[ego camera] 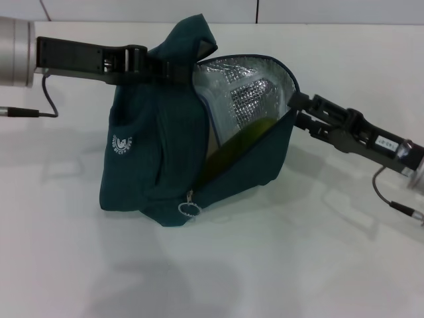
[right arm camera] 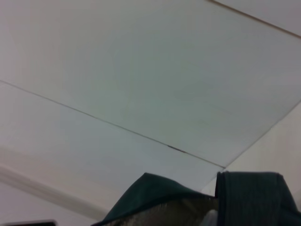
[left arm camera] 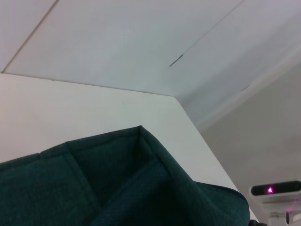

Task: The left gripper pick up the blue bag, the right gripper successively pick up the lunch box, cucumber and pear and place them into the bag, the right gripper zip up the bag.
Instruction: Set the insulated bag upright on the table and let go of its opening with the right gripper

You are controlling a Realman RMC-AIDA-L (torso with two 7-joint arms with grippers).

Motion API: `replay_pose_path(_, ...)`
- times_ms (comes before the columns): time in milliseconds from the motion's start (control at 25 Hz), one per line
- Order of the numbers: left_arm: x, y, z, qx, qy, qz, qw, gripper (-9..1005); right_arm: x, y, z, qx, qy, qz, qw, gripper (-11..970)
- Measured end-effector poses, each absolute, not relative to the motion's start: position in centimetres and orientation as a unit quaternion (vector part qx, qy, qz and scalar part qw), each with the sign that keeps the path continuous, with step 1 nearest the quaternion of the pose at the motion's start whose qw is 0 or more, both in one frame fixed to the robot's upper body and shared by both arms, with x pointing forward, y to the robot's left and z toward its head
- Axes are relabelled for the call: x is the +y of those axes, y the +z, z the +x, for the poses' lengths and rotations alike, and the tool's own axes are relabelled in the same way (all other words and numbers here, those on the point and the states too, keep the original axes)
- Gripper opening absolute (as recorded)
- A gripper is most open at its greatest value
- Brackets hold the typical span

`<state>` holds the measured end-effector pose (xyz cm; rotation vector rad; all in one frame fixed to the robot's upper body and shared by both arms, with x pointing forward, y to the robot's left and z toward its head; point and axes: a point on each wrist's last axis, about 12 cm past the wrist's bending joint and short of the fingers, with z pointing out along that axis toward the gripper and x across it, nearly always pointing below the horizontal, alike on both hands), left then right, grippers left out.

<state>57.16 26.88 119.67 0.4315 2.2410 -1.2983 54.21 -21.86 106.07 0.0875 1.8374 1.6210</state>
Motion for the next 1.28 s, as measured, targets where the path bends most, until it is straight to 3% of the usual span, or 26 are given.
replay_pose_path(200,26.7,119.7,57.2,0.826,-0.478,0.163,0.253,48,-21.0,106.4,55.4,0.717,0.613,0.03,0.332,887)
replay_pose_path(280,26.7,119.7,57.2,0.826,-0.478,0.163,0.253,48,-20.4,106.4,55.6,0.723,0.608,0.014,0.328,883)
replay_pose_path(520,26.8,119.7,57.2,0.826,-0.476,0.164,0.254,48,-20.5,106.4,55.4,0.721,0.596,-0.015,0.354,780)
replay_pose_path(720,26.8,119.7,57.2,0.825,-0.476,0.165,0.255,48,-20.5,106.5,55.5,0.72,0.596,-0.02,0.355,560)
replay_pose_path(1160,26.6,119.6,57.1,0.825,-0.478,0.168,0.252,48,-20.7,106.8,55.4,0.709,0.598,-0.035,0.371,356)
replay_pose_path(1280,26.2,119.6,57.1,0.824,-0.479,0.174,0.245,48,-21.1,107.6,55.3,0.689,0.612,-0.042,0.386,260)
